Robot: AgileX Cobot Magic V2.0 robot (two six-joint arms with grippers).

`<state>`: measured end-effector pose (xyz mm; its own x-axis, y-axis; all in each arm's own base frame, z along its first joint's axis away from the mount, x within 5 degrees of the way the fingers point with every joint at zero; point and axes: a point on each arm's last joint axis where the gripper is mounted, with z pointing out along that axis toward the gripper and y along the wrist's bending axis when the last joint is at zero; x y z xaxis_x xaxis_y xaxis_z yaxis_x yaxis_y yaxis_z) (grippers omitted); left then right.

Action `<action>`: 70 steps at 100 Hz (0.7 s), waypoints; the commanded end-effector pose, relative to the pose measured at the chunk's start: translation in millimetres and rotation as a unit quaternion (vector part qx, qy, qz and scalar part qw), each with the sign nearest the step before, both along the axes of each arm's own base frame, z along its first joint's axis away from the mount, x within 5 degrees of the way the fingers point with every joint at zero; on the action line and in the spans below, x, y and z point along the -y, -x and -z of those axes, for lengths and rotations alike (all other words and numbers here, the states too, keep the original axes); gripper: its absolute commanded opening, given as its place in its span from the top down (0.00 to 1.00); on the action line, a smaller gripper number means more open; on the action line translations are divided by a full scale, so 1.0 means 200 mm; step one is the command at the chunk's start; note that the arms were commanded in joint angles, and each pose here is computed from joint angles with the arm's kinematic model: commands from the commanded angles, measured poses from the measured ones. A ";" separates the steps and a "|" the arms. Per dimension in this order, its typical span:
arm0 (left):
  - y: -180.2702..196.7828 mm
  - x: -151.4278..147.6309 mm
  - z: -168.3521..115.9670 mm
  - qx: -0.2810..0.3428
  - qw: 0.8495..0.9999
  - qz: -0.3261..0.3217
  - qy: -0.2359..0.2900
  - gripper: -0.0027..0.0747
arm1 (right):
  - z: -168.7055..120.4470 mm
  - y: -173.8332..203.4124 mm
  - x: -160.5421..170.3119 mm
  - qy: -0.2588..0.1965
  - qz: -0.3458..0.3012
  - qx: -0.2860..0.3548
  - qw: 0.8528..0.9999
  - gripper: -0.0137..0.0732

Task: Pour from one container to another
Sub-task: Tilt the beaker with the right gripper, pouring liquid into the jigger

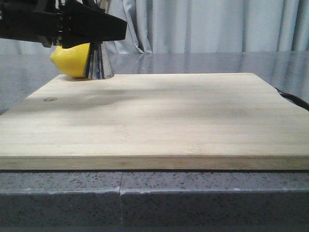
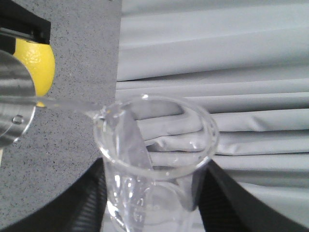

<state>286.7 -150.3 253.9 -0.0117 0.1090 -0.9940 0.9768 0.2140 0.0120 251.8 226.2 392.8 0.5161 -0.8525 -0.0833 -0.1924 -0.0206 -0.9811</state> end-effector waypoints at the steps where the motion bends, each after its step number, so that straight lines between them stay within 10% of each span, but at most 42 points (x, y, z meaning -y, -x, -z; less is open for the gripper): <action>1: 0.04 0.01 -0.16 0.028 0.997 0.020 0.073 0.71 | -0.13 0.04 0.02 -0.011 -0.017 0.047 0.999 0.51; 70: 0.04 0.01 -0.16 0.028 0.997 0.020 0.073 0.71 | -0.14 0.04 0.02 0.012 -0.019 0.069 0.997 0.51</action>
<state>286.7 -150.3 253.9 -0.0117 0.1090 -0.9940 0.9768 0.2140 0.0120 252.1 226.2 394.2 0.5257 -0.8504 -0.0214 -0.1464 -0.0656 -0.9871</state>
